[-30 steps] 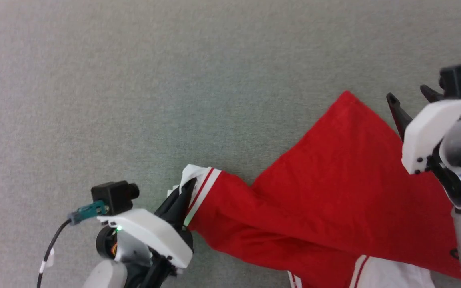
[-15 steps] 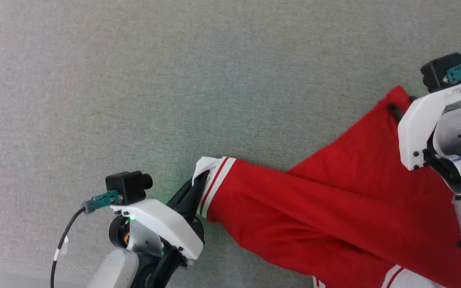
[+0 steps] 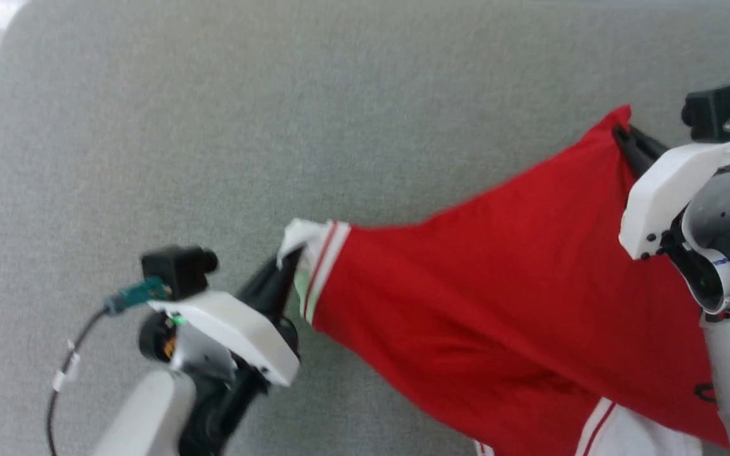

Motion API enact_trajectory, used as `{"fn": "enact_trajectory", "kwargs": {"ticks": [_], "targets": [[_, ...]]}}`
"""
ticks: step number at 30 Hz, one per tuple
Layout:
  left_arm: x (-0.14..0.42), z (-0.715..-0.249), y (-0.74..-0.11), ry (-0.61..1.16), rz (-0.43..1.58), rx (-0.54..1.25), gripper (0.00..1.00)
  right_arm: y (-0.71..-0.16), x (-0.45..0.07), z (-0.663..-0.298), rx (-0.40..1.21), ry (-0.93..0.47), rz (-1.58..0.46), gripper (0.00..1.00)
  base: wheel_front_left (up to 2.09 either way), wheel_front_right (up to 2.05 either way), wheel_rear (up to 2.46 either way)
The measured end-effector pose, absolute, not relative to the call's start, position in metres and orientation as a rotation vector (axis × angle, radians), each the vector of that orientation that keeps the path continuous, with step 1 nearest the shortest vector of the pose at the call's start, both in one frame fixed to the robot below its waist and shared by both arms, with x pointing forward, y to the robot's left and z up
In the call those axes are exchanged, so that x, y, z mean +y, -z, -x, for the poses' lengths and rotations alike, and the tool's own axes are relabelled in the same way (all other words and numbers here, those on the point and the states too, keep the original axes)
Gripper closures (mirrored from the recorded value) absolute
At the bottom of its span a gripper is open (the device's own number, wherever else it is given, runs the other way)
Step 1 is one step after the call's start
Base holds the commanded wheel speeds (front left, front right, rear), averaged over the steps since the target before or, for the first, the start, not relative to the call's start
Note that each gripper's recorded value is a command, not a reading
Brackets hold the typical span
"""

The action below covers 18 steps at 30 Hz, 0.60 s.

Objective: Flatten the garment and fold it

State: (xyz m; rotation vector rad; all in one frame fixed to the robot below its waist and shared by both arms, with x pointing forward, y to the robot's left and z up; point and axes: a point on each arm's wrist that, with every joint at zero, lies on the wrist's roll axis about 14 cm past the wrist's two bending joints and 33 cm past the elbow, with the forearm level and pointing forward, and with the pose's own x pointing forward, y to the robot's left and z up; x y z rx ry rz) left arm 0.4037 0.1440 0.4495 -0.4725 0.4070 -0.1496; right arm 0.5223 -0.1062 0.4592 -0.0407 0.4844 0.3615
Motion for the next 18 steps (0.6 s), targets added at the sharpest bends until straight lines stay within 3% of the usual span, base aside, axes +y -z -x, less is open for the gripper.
{"fn": "enact_trajectory", "kwargs": {"ticks": [11,18], "targets": [[0.159,-0.457,-0.627,0.261,0.174,-0.021,1.00,-0.628,-0.124,-0.515,0.007,-0.295,0.035,1.00,0.00,0.00,0.00],[0.149,-0.480,-0.722,0.299,0.024,-0.155,1.00,-0.723,-0.138,-0.499,-0.180,-0.257,0.083,1.00,0.00,0.00,0.00]]}}
